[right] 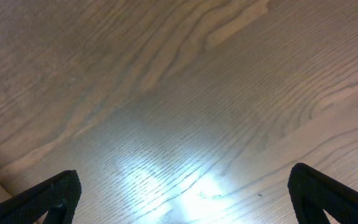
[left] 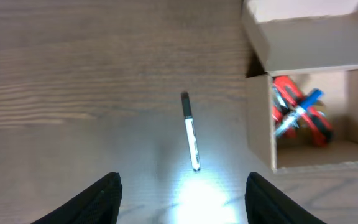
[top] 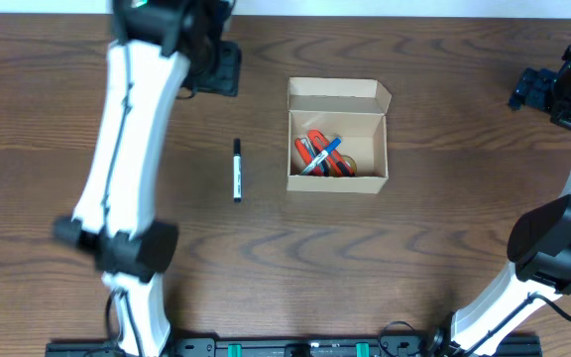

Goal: Pack container
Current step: 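Lift the left gripper out of the box and move toward black marker, then lower the left gripper and grasp the black-capped marker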

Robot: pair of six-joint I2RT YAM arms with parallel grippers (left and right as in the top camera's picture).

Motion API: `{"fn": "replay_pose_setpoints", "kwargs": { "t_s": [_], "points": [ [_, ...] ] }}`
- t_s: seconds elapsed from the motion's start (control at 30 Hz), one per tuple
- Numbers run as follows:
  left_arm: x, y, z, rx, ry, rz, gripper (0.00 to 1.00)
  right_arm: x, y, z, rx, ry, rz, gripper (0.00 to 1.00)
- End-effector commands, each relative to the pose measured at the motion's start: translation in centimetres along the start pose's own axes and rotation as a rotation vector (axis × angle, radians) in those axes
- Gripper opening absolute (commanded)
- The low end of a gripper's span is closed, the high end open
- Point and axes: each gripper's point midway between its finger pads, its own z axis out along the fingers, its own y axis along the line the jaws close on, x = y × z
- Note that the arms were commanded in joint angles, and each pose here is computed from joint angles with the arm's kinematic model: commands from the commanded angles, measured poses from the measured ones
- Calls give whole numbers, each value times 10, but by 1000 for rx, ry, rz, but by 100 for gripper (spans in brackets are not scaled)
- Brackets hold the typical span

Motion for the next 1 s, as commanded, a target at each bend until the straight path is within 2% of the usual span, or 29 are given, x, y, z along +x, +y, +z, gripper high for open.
{"fn": "replay_pose_setpoints", "kwargs": {
  "t_s": [0.0,0.13,0.27,0.37,0.5,0.67,0.8,0.97],
  "points": [
    [38,1,-29,-35,41,30,63,1,-1,-2,0,-2,15,99],
    [60,-1,-34,-81,46,60,63,1,-1,-2,0,-3,15,99],
    [71,-4,-17,-82,12,57,63,1,-1,-2,0,-3,15,99],
    [72,-1,10,-81,-15,43,62,1,-1,-2,0,-2,15,99],
    [85,7,59,-82,40,19,63,1,-1,-2,0,-2,15,99],
    [99,12,120,-18,94,-81,62,1,-1,-2,0,-3,15,99],
    [103,26,149,-44,130,-193,58,1,-1,-2,0,-2,15,99],
    [100,32,173,-92,138,-250,58,1,-1,-2,0,-3,15,99]
  ]
}}
